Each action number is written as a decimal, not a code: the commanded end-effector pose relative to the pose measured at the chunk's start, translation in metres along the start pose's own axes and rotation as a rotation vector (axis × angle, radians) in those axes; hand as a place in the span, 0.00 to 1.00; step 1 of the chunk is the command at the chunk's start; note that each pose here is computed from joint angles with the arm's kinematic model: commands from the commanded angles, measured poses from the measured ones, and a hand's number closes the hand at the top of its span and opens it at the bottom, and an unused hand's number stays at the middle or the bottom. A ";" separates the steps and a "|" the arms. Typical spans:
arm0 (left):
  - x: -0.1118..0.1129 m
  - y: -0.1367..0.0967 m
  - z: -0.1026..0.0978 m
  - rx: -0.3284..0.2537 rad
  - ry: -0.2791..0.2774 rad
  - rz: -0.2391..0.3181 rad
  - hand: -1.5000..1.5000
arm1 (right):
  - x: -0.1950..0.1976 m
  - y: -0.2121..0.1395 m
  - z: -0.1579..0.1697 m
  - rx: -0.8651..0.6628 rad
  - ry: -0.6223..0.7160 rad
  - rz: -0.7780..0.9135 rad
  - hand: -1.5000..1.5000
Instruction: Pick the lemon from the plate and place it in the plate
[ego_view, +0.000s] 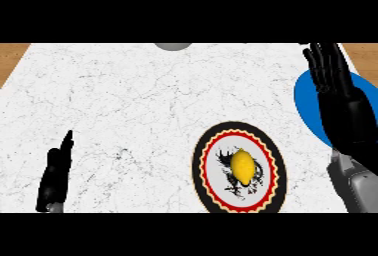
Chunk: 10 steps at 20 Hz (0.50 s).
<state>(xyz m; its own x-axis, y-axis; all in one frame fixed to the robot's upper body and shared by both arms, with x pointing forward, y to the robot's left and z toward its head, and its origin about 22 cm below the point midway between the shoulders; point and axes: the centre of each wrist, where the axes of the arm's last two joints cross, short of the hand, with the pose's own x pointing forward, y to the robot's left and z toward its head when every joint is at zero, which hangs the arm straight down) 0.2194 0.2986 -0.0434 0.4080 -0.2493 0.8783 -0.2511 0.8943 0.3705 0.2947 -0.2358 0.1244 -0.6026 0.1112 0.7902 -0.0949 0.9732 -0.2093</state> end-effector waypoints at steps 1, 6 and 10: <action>-0.005 -0.014 0.008 -0.060 0.006 0.046 0.50 | 0.008 -0.025 -0.005 0.013 0.053 0.027 1.00; 0.017 -0.023 0.055 -0.230 0.045 0.182 0.50 | 0.002 -0.053 -0.027 -0.032 0.211 0.063 1.00; 0.020 -0.011 0.103 -0.271 0.092 0.265 0.50 | -0.023 -0.088 0.011 -0.234 0.345 0.399 0.00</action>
<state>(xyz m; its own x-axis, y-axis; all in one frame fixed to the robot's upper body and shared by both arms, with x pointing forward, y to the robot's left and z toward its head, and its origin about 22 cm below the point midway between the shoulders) 0.0702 0.2557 -0.0290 0.7415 0.1063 0.6625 -0.2321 0.9670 0.1047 0.3101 -0.3033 0.1300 -0.3632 0.4377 0.8225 0.1295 0.8979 -0.4206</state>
